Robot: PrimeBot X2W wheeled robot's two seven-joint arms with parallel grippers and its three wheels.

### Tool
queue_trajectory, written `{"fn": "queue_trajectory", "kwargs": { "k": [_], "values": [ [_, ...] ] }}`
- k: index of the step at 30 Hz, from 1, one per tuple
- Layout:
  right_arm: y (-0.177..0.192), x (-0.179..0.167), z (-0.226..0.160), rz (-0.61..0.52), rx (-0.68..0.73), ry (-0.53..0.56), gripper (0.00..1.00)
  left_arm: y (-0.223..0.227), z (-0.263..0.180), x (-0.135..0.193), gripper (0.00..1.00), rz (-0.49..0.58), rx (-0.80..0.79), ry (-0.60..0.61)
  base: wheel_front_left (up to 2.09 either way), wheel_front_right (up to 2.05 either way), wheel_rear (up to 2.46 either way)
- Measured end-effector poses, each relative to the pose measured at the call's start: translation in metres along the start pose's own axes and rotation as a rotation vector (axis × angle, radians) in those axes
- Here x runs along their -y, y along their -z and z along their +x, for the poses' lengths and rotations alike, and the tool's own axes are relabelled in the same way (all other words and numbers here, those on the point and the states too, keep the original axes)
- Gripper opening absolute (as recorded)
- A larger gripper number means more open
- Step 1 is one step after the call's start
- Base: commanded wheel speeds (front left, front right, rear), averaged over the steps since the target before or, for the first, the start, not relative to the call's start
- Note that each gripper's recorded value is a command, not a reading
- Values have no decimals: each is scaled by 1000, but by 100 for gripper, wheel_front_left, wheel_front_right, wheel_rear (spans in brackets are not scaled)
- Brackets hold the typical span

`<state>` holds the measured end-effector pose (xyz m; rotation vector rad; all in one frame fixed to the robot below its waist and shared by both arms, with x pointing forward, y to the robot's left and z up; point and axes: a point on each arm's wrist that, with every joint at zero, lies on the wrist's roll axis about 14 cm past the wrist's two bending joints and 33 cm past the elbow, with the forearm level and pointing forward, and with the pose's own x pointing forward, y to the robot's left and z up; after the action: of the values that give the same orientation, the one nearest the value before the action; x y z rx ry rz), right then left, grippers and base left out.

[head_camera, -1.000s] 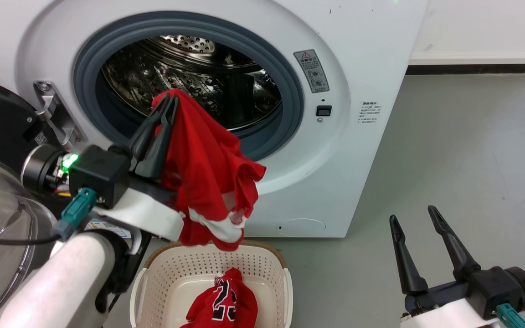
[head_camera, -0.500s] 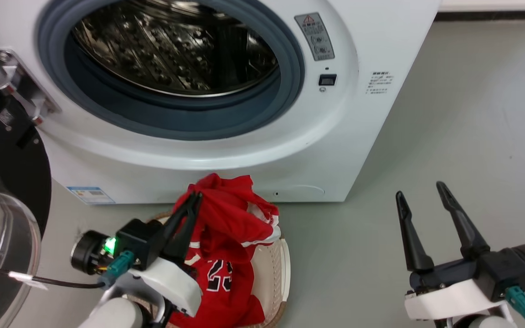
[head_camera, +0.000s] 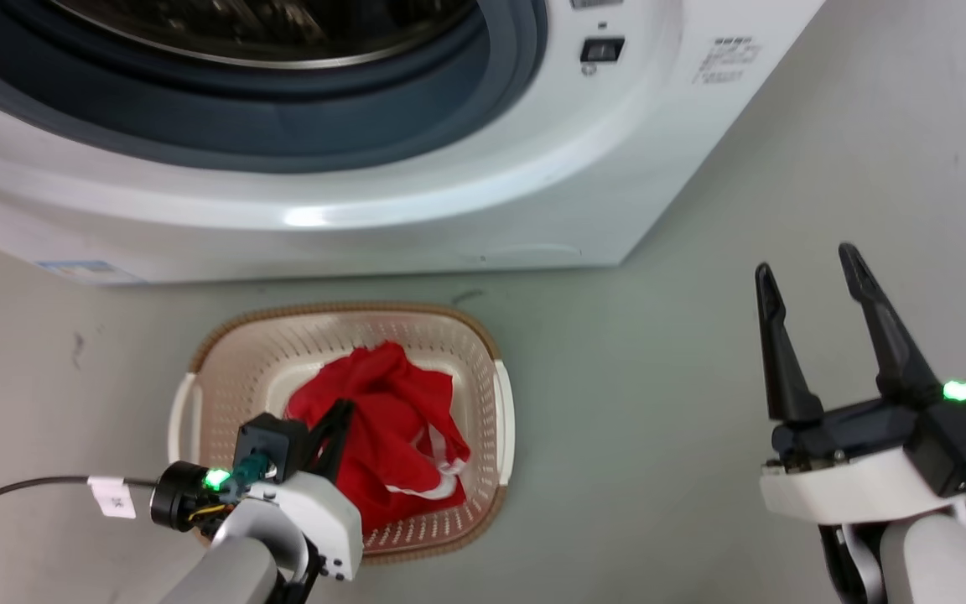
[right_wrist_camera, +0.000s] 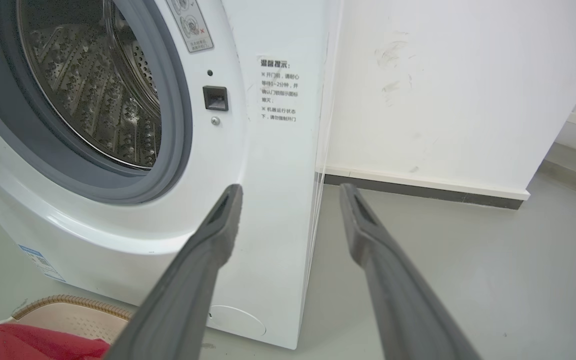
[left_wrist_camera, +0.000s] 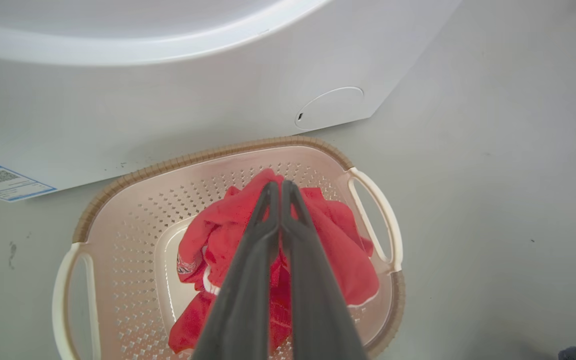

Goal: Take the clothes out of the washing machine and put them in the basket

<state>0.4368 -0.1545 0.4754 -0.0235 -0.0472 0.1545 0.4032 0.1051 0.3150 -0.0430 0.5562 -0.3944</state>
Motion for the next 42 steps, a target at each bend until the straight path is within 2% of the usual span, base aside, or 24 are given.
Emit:
{"fn": "queue_trajectory", "kwargs": {
  "k": [8,15,22,27,28,29,36,42],
  "values": [
    [32,8,24,-1,-46,6,100,86,40,-23,0,-28,-275,-39,0,0,0],
    [69,19,33,1,-112,29,100,140,66,-26,0,-36,-464,-28,0,0,0],
    [96,24,37,1,-165,38,100,181,74,-25,0,-46,-622,-19,0,0,0],
    [101,28,36,-5,-176,48,100,189,75,-23,0,-33,-655,-10,0,0,0],
    [100,29,36,-5,-176,49,100,187,76,-23,42,-28,-648,-11,0,0,0],
    [98,29,35,-6,-174,49,100,184,77,-24,100,-16,-636,-12,0,0,0],
    [76,28,30,-5,-141,52,100,159,68,-12,100,14,-551,7,0,0,0],
    [56,25,12,2,-127,59,100,128,52,-7,100,22,-457,-32,0,0,0]
  ]
}}
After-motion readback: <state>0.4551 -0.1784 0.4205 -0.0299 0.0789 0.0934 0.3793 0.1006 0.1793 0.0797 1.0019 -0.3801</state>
